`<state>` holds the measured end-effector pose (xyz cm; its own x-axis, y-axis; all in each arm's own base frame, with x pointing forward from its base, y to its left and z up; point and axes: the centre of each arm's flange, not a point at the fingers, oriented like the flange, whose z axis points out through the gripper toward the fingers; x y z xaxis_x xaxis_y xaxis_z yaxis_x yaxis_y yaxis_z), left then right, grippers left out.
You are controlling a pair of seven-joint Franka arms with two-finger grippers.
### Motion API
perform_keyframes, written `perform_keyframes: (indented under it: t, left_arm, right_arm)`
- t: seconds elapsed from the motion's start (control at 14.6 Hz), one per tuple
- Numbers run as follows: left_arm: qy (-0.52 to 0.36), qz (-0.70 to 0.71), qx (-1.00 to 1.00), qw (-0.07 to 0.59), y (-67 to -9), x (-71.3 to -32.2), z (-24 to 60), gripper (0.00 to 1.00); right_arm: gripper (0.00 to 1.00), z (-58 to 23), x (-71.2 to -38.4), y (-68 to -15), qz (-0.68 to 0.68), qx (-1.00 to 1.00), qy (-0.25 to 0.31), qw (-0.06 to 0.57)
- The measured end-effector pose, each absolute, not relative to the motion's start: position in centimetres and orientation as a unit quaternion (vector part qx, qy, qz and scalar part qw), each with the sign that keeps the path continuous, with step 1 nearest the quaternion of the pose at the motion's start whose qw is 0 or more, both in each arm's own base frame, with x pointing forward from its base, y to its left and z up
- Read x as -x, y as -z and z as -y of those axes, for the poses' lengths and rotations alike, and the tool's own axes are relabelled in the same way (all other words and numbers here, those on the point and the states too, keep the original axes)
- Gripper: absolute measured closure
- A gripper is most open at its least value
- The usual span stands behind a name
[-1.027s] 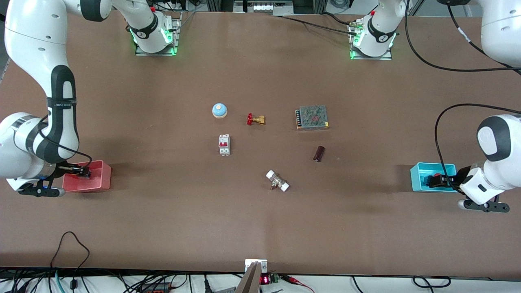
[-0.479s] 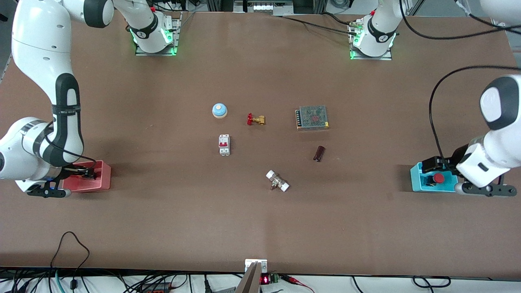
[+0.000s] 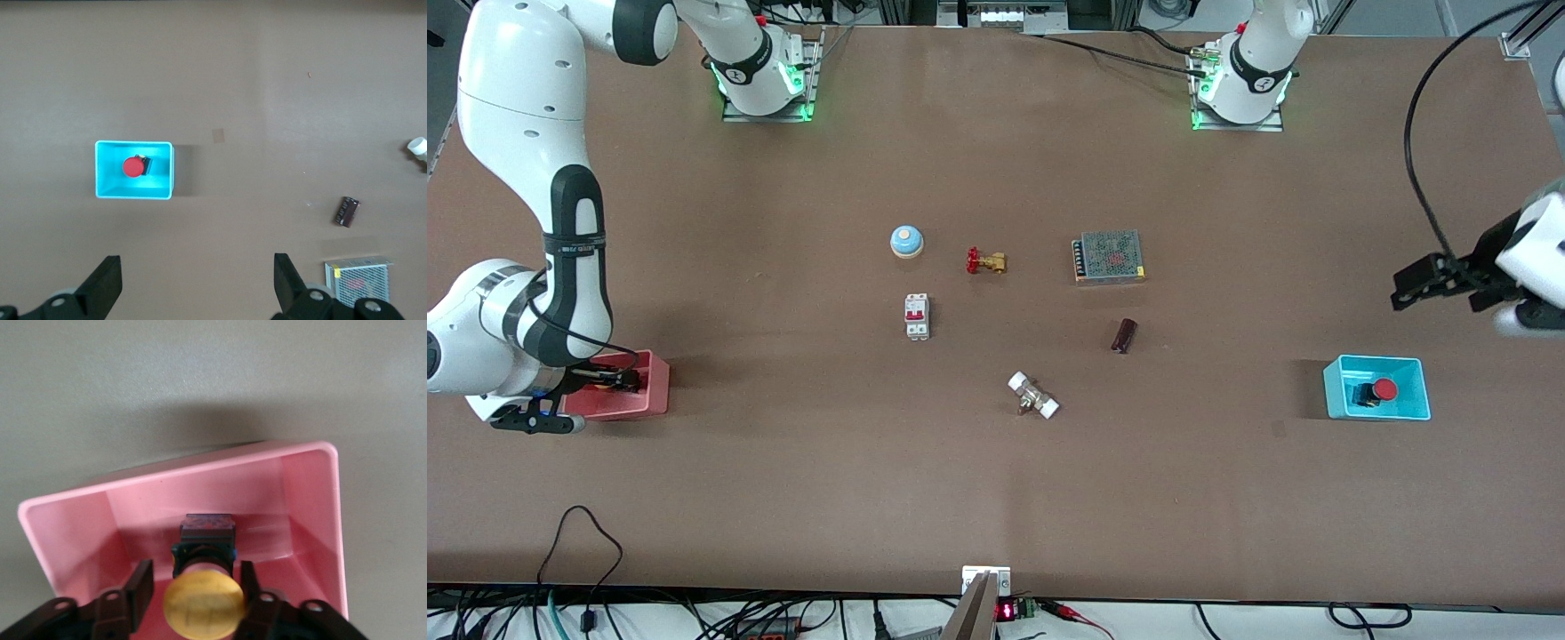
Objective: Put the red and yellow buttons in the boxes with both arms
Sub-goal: 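Release the red button into the cyan box while the right gripper lowers yellow, then open the right gripper over the pink box and raise both grippers away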
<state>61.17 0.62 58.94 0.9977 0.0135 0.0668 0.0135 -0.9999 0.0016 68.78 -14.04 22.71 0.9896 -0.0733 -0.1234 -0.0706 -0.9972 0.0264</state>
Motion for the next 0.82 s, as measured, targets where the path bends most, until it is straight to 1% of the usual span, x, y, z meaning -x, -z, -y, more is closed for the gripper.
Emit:
perform_keyframes:
  t: [0.07,0.21,0.27,0.55,0.82]
  left_arm:
    - [-0.041,-0.011,-0.999,0.000,-60.3,-60.4,-0.5,0.00]
    - [-0.048,-0.011,-0.999,-0.001,-62.1,-59.1,-0.3,0.00]
    - [-0.048,-0.009,-0.999,-0.001,-62.6,-58.7,0.0,0.00]
    - [-0.046,-0.004,-0.999,-0.002,-63.0,-58.1,0.6,0.00]
    - [-0.043,-0.005,-0.999,-0.002,-63.8,-57.5,0.8,0.00]
  right_arm:
    - [0.24,13.8,-69.2,-23.7,0.033,-0.998,0.054,0.010]
    - [0.06,13.1,-69.8,-27.6,0.028,-0.999,0.043,-0.002]
    - [0.00,12.7,-69.9,-30.1,0.025,-0.999,0.040,-0.012]
    - [0.00,10.5,-69.6,-40.7,0.001,-0.998,0.031,-0.046]
    - [0.00,4.2,-68.5,-47.8,-0.019,-0.998,0.028,-0.047]
